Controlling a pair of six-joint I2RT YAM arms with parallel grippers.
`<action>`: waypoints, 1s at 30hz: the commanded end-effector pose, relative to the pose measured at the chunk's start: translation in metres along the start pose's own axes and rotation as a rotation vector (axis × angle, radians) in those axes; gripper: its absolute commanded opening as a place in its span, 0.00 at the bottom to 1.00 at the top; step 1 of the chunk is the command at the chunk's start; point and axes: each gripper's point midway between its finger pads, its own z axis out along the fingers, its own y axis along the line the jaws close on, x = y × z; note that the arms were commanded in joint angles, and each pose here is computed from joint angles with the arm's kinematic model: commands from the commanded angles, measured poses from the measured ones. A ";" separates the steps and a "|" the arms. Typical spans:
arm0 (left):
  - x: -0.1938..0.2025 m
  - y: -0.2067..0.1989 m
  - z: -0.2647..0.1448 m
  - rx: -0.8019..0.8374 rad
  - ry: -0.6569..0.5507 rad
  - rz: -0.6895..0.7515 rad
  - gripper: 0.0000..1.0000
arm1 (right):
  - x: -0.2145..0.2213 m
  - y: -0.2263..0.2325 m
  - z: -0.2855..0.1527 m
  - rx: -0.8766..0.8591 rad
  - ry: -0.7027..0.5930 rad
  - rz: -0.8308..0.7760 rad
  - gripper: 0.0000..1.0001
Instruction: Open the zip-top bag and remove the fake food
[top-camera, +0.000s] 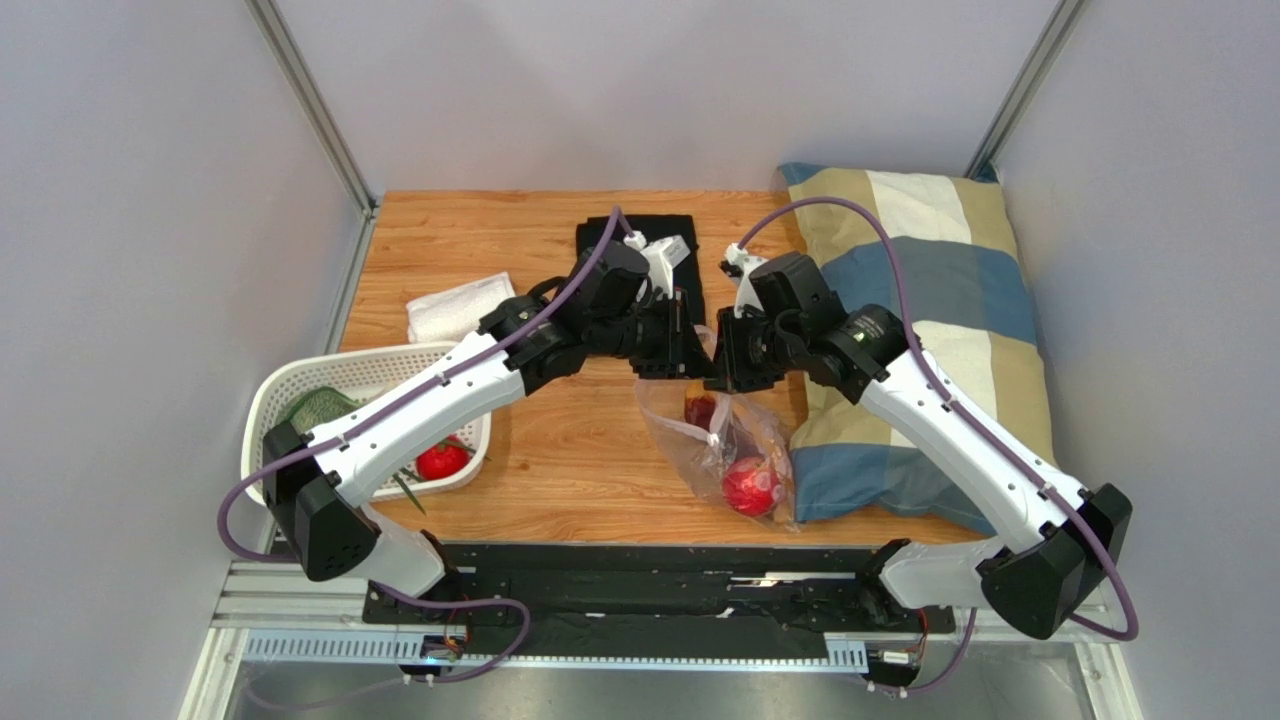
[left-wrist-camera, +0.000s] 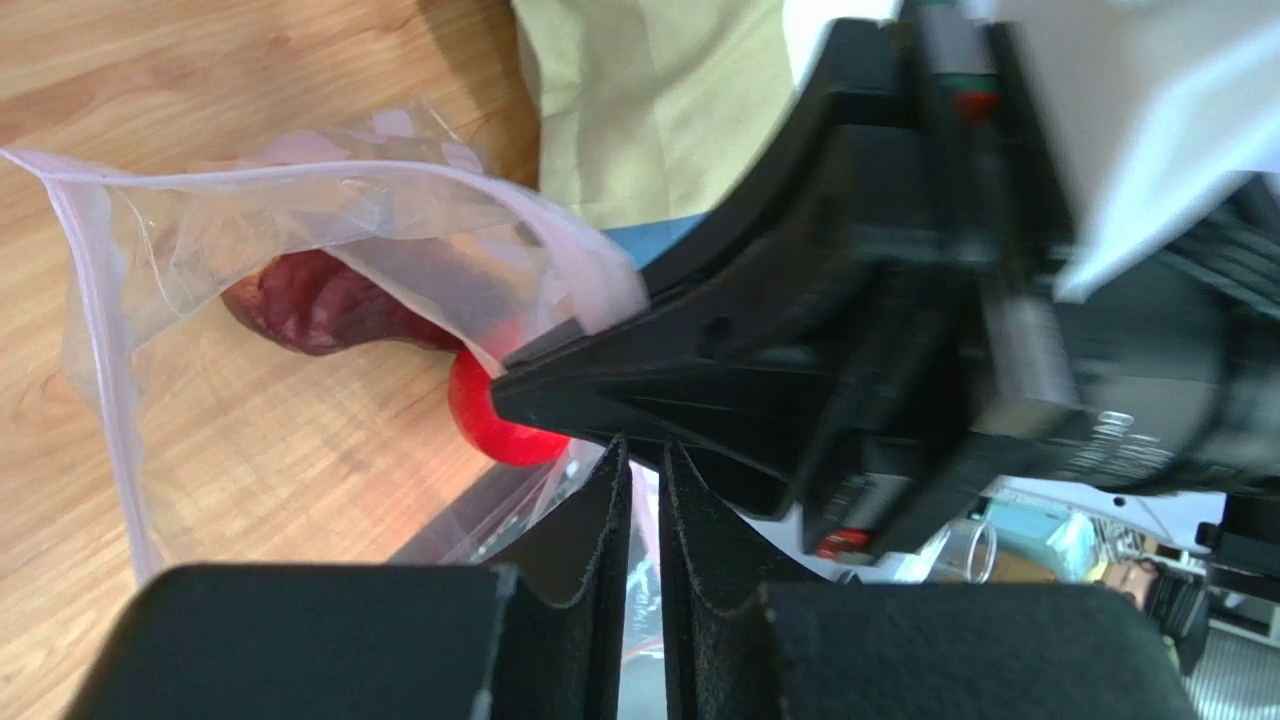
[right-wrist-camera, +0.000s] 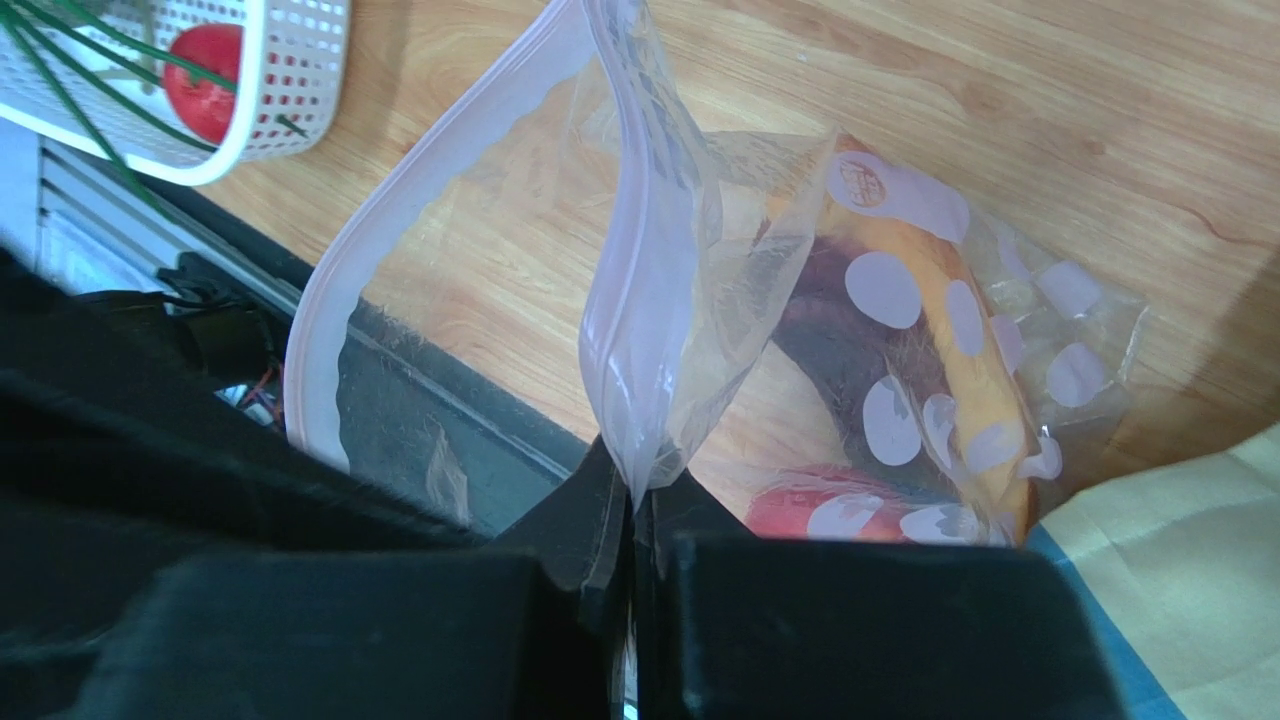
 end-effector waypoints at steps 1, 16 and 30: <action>-0.008 0.001 -0.011 0.034 -0.038 -0.052 0.15 | -0.032 0.037 -0.012 -0.110 -0.093 -0.005 0.00; 0.018 0.039 -0.016 -0.096 0.065 -0.037 0.16 | -0.061 0.060 -0.011 -0.168 -0.128 -0.010 0.00; -0.020 0.065 -0.032 -0.302 -0.153 -0.160 0.31 | -0.068 0.082 -0.006 -0.218 -0.140 0.077 0.00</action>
